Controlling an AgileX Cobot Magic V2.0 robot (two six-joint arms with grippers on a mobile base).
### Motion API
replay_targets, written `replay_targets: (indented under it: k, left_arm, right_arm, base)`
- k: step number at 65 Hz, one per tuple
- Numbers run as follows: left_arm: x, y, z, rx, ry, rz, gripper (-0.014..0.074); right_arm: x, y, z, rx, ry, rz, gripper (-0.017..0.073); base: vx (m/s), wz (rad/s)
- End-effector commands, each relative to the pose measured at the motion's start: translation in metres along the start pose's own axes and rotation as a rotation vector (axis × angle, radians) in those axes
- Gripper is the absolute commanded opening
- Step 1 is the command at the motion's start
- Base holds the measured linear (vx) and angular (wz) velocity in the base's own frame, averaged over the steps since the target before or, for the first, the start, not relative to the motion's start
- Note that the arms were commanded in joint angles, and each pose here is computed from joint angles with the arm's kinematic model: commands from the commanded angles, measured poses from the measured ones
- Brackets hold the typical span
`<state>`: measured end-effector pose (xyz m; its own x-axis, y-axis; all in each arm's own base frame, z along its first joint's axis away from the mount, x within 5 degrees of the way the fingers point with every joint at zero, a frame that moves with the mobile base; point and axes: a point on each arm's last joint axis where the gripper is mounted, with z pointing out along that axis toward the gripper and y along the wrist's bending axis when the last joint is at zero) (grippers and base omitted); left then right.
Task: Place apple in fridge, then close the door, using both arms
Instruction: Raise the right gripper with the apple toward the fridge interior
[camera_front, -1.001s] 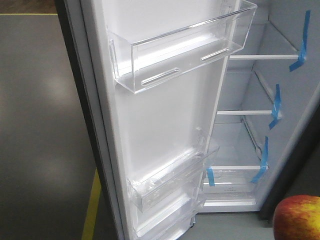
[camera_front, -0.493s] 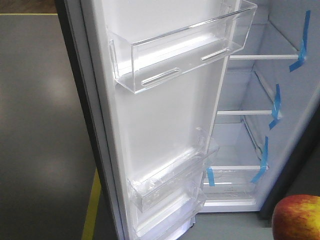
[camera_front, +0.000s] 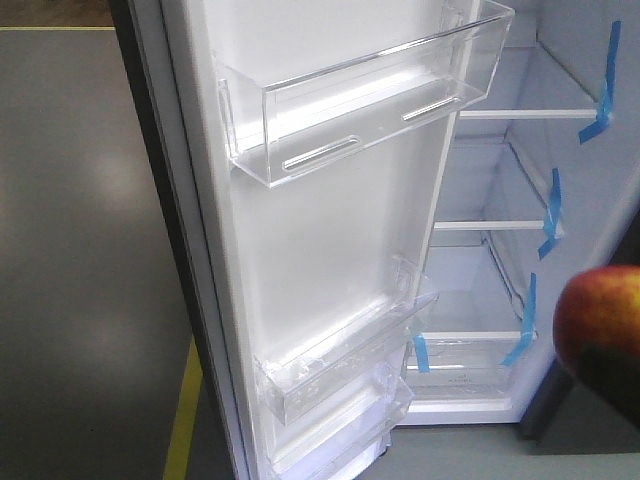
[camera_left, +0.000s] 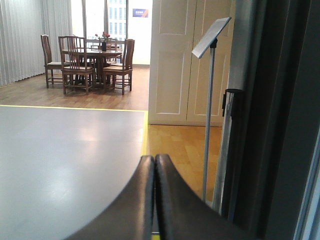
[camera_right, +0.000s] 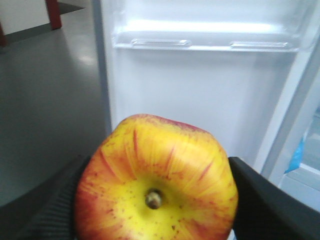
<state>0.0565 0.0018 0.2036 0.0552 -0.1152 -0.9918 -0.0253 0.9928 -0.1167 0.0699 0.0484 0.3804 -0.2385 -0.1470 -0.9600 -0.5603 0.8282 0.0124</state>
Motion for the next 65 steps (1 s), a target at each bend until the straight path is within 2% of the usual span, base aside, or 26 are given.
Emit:
replay_targets:
  k: [1, 19, 35, 50, 65]
  left_arm:
    - [0.002, 0.000, -0.001, 0.009, -0.060, -0.008, -0.0006]
    - [0.002, 0.000, -0.001, 0.009, -0.060, -0.008, -0.0006]
    - [0.002, 0.000, -0.001, 0.009, -0.060, -0.008, -0.0006]
    - [0.002, 0.000, -0.001, 0.009, -0.060, -0.008, -0.0006]
    - [0.002, 0.000, -0.001, 0.009, -0.060, -0.008, -0.0006]
  right_arm:
    - [-0.035, -0.012, 0.013, 0.082, -0.116, 0.007, 0.0318]
    - [-0.105, -0.033, 0.079, 0.102, -0.056, 0.009, 0.0318]
    - [-0.158, -0.045, 0.118, 0.104, -0.106, -0.013, 0.0318]
    - [-0.185, -0.052, 0.143, 0.105, -0.142, -0.025, 0.0318]
    - [-0.196, -0.058, 0.166, 0.100, -0.128, -0.035, 0.0318]
  base:
    - [0.00, 0.00]
    - [0.00, 0.00]
    - [0.00, 0.00]
    - [0.00, 0.00]
    - [0.00, 0.00]
